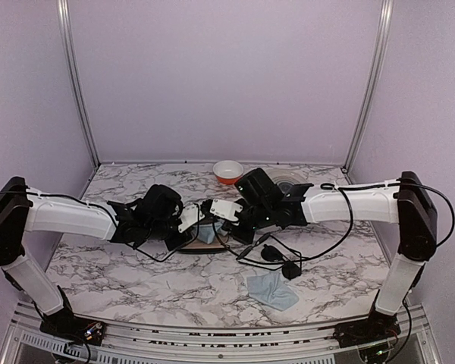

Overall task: Organize the sunglasses
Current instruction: Adjust the folded cleaning cloth on the sunglasses case.

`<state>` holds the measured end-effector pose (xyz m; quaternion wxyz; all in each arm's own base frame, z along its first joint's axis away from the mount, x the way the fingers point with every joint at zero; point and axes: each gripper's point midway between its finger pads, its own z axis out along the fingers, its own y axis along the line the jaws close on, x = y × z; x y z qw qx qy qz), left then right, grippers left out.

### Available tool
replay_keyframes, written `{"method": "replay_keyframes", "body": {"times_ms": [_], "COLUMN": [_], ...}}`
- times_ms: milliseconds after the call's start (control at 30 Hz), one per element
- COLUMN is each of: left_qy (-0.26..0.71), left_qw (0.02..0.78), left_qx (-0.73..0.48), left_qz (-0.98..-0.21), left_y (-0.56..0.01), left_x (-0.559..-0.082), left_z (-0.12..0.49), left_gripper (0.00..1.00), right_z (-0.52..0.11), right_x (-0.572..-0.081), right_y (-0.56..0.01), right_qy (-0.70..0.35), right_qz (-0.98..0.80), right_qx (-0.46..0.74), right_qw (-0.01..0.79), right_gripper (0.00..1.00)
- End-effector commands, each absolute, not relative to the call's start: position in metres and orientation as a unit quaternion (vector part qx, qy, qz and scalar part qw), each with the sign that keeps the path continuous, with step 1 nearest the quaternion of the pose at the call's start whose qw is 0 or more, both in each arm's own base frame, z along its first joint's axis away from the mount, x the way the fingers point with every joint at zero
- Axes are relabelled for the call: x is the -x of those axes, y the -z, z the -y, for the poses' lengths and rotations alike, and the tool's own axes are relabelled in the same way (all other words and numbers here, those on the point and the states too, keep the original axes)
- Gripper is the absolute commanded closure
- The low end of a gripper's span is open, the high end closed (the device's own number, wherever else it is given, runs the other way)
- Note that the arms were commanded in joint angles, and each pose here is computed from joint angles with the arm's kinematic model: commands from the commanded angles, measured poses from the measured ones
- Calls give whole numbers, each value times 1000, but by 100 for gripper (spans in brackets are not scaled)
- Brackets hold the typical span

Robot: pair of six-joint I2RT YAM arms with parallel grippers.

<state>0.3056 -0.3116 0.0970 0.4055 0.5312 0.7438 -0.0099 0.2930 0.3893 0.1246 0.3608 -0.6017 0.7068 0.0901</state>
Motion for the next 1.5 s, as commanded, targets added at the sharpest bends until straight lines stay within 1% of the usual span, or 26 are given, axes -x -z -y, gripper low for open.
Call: {"method": "replay_keyframes", "body": {"times_ms": [0, 167, 333, 533, 933, 1467], "left_qy": [-50, -74, -90, -70, -27, -8], "left_qw": [370, 368, 343, 330, 300, 257], "left_qx": [-535, -530, -530, -526, -538, -556], "left_qz": [-758, -760, -770, -781, -787, -790], "left_y": [-85, -86, -80, -72, -58, -41], "left_x": [-311, -316, -317, -310, -286, -263], "left_z": [287, 280, 276, 278, 289, 293], "left_gripper": [99, 98, 98, 97, 96, 96], "right_z": [-386, -394, -393, -389, -387, -391], "right_x": [-301, -301, -305, -305, -284, -252], "right_y": [-117, -102, -85, -65, -43, -24], "right_qy": [-75, -86, -69, -57, -88, -125], "right_qz": [-710, -710, -709, -706, -701, -694], "right_qx": [609, 615, 627, 641, 661, 681], "right_qw": [345, 332, 315, 295, 251, 196], "right_gripper": [100, 100, 100, 100, 100, 89]}}
